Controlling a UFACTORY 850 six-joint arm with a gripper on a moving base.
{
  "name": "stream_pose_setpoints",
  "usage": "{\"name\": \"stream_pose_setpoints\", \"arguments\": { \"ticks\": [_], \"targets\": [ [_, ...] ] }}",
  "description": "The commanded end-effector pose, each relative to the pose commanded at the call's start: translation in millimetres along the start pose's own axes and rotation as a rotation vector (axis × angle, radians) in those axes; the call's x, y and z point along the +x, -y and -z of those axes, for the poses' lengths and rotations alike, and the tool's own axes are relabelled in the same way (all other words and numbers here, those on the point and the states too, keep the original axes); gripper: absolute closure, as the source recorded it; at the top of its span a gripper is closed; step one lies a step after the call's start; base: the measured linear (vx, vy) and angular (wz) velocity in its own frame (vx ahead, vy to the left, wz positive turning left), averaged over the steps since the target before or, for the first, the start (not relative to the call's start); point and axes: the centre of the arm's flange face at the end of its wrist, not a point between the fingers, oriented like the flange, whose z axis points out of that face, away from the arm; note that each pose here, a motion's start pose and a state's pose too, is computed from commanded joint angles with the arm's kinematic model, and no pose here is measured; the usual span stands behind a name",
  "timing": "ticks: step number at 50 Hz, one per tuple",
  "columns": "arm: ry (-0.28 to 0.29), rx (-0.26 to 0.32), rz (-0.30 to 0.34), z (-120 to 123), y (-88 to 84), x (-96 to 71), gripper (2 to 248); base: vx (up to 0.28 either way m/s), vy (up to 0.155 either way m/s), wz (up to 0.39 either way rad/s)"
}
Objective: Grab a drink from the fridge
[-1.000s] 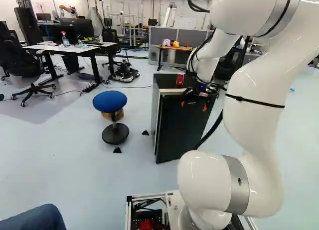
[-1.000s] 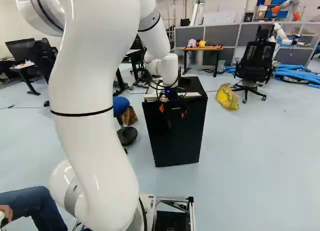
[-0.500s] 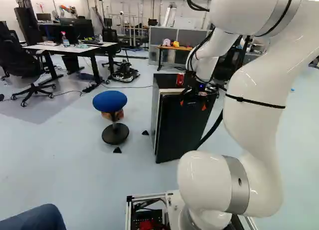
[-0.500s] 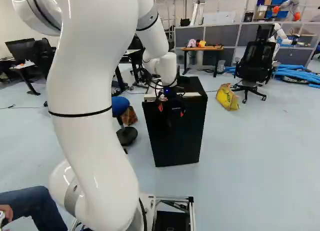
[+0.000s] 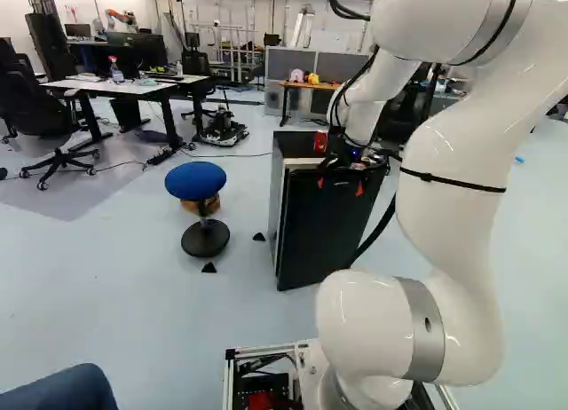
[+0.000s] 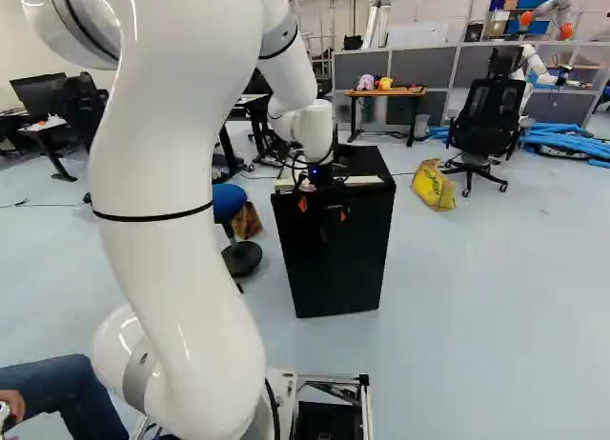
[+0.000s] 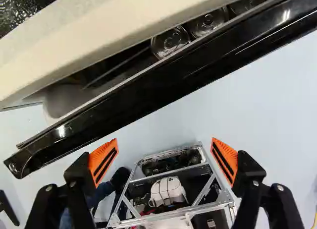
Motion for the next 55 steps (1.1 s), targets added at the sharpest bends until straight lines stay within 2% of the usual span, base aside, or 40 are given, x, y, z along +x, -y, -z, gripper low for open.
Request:
{"name": "stream_pose_setpoints", "arguments": {
  "ticks": [55],
  "targets": [
    [-0.009,0.009,0.058,-3.2,32.8,13.8,3,0.0,0.0,0.0]
  ]
}}
